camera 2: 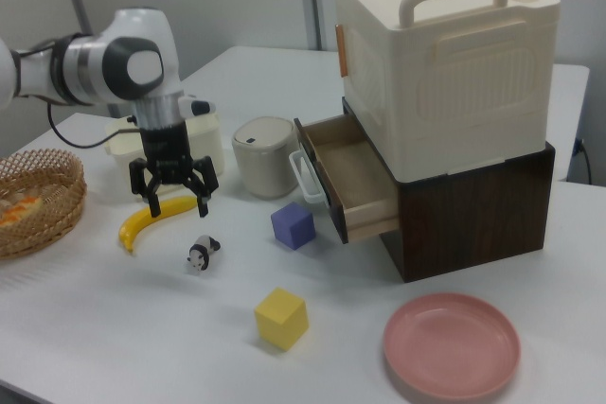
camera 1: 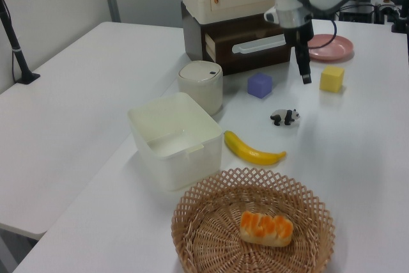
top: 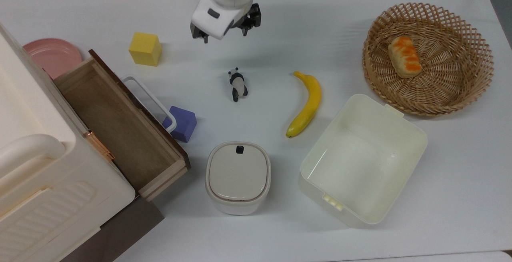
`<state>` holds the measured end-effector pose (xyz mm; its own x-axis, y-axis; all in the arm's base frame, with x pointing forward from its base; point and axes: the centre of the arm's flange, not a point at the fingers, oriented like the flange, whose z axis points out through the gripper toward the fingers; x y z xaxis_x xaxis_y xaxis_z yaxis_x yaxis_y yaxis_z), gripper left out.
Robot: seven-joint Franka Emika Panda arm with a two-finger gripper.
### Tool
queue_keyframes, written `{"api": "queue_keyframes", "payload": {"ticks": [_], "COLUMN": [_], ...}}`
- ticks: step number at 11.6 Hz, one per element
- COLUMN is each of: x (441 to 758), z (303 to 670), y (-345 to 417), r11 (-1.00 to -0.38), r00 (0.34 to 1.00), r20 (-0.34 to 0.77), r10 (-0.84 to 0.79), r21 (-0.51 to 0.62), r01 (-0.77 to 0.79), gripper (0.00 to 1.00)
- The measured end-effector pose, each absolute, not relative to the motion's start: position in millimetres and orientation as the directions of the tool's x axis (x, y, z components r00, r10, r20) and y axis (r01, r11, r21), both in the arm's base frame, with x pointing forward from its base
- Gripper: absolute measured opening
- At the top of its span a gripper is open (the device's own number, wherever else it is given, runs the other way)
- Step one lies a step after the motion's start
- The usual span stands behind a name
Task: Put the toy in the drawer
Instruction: 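Move the gripper down over the panda toy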
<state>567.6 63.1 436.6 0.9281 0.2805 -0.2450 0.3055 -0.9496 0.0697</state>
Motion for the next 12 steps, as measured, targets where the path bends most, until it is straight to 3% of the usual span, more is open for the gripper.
{"api": "queue_keyframes", "payload": {"ticks": [6,12], "x": [574,592], "z": [361,320], "y": [72,91], "r11": [-0.939,-0.927], "r00": [0.908,0.914], "r20": [-0.283,-0.209], "r10": [0.308,0.347], "r21": [0.064,0.073], "r01": [0.338,0.368], "gripper": [0.95,0.82]}}
